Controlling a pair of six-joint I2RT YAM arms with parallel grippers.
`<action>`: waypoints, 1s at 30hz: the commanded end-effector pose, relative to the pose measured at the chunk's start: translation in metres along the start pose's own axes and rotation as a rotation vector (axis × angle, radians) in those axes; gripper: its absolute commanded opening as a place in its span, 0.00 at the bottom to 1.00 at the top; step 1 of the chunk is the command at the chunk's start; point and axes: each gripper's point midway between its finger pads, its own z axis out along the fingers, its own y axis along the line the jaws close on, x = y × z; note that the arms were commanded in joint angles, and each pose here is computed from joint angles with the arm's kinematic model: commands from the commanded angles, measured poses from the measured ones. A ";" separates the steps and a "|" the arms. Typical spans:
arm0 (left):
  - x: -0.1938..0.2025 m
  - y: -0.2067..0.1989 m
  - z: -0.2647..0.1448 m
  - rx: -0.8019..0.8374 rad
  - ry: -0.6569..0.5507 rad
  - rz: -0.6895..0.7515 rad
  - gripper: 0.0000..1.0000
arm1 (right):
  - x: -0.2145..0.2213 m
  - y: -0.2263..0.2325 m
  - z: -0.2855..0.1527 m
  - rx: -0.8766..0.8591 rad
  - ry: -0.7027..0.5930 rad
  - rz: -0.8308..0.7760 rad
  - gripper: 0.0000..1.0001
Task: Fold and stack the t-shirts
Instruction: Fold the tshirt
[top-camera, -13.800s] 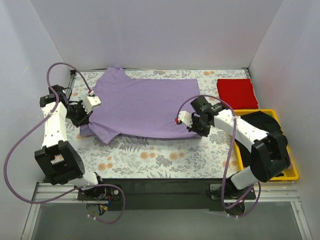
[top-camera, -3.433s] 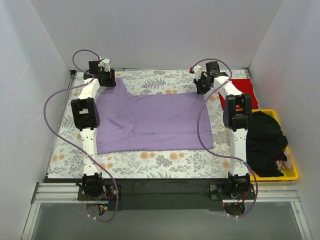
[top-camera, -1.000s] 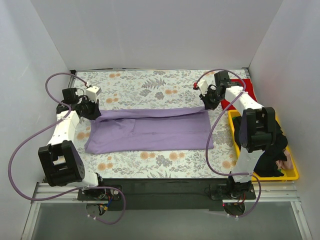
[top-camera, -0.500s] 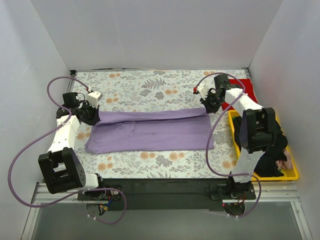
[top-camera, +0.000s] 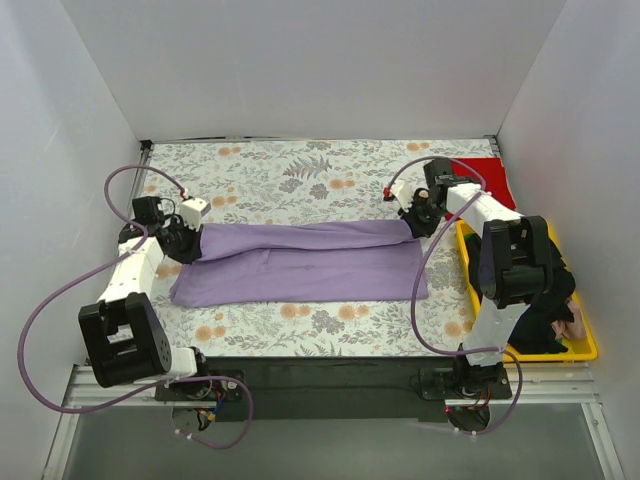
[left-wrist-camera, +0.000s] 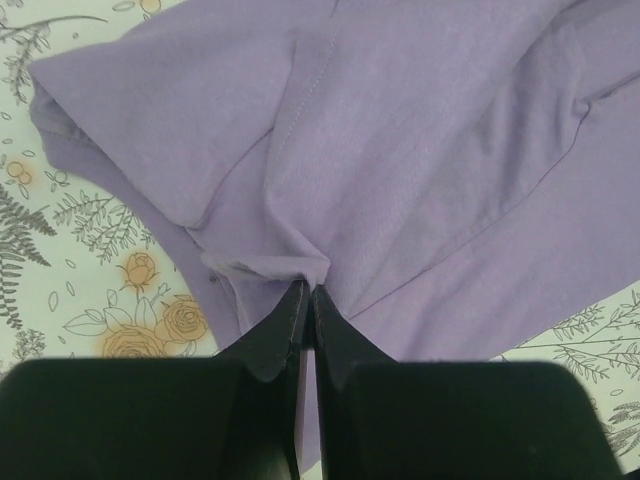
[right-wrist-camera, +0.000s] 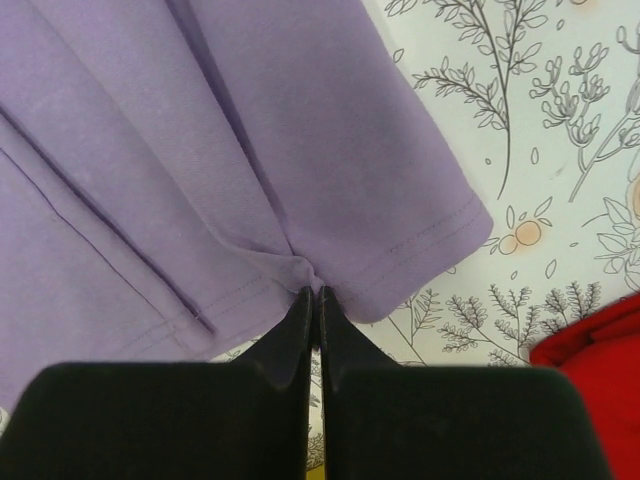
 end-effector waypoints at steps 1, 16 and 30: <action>0.017 -0.001 0.004 -0.004 0.043 0.014 0.00 | 0.003 0.002 -0.005 0.010 0.020 -0.022 0.01; 0.014 -0.015 -0.015 0.166 0.126 0.135 0.28 | 0.005 0.013 -0.030 -0.032 0.077 -0.033 0.30; -0.048 -0.022 0.034 0.318 0.075 0.019 0.52 | -0.025 0.014 -0.024 -0.112 0.034 0.085 0.37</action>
